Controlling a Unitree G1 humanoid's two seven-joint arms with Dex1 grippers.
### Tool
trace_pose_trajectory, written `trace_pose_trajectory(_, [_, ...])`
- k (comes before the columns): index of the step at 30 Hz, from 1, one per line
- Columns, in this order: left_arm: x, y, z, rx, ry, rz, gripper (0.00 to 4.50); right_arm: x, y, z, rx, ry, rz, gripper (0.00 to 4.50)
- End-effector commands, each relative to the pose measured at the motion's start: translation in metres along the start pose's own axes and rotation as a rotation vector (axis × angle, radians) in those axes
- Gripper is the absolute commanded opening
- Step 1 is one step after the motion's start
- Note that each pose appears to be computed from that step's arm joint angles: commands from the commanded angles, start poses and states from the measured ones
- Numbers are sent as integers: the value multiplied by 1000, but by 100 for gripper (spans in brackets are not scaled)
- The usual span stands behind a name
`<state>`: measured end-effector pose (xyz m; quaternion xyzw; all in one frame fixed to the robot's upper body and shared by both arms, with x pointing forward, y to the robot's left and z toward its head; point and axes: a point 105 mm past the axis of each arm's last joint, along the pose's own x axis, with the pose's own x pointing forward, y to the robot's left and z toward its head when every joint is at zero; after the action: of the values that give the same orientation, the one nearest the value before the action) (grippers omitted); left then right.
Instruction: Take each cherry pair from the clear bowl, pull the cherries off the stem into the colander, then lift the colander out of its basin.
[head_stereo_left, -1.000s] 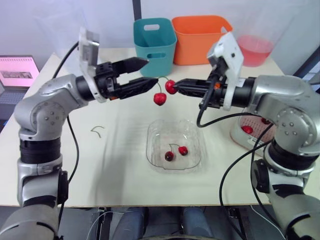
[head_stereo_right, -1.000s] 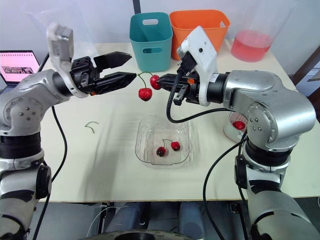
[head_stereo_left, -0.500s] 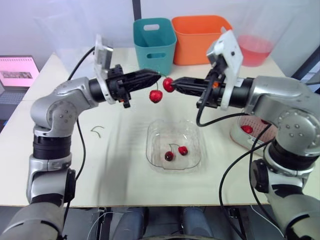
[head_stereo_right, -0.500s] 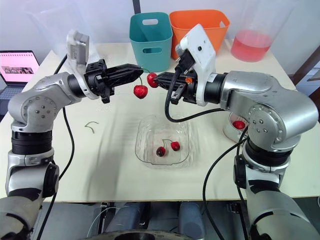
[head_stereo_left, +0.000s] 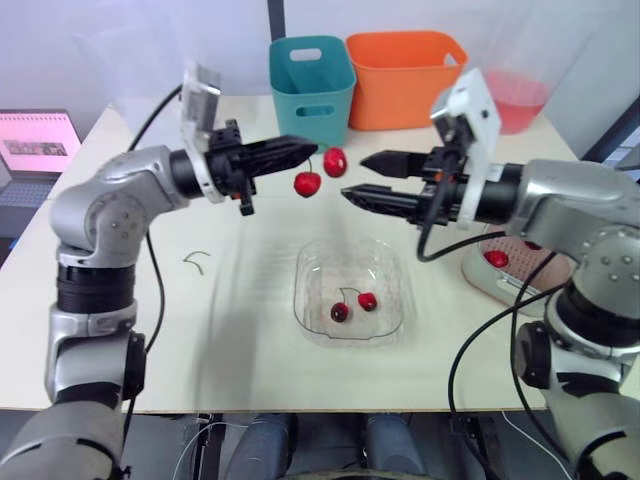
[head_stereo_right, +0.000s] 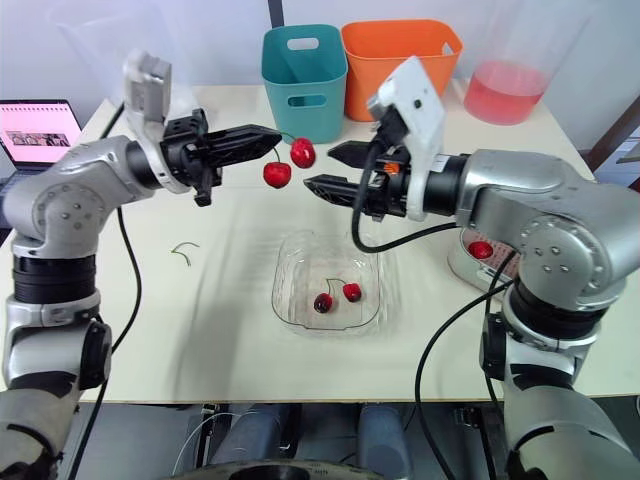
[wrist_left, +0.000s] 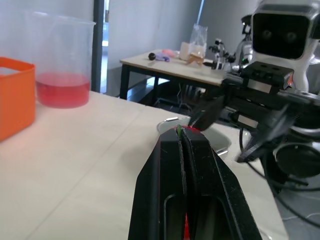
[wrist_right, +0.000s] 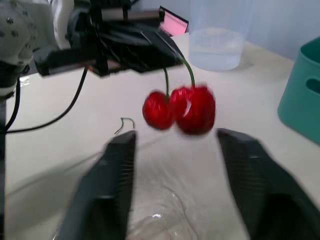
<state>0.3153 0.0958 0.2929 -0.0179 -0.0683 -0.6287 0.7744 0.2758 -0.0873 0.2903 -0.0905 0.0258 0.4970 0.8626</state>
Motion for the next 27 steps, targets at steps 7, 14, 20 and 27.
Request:
trace_pose_trajectory(7, [6,-9,15,117,111,-184,0,-10,-11,12,93,-59,79,441])
trace_pose_trajectory(14, [17,-12,14,129,125,-251,0,7,-2,9,114,-47,175,441])
trace_pose_trajectory(20, [22,-13,15,131,112,-260,0,16,4,2,135,-43,214,441])
trace_pose_trajectory(27, [22,-14,15,131,108,-260,0,21,6,3,152,-63,228,441])
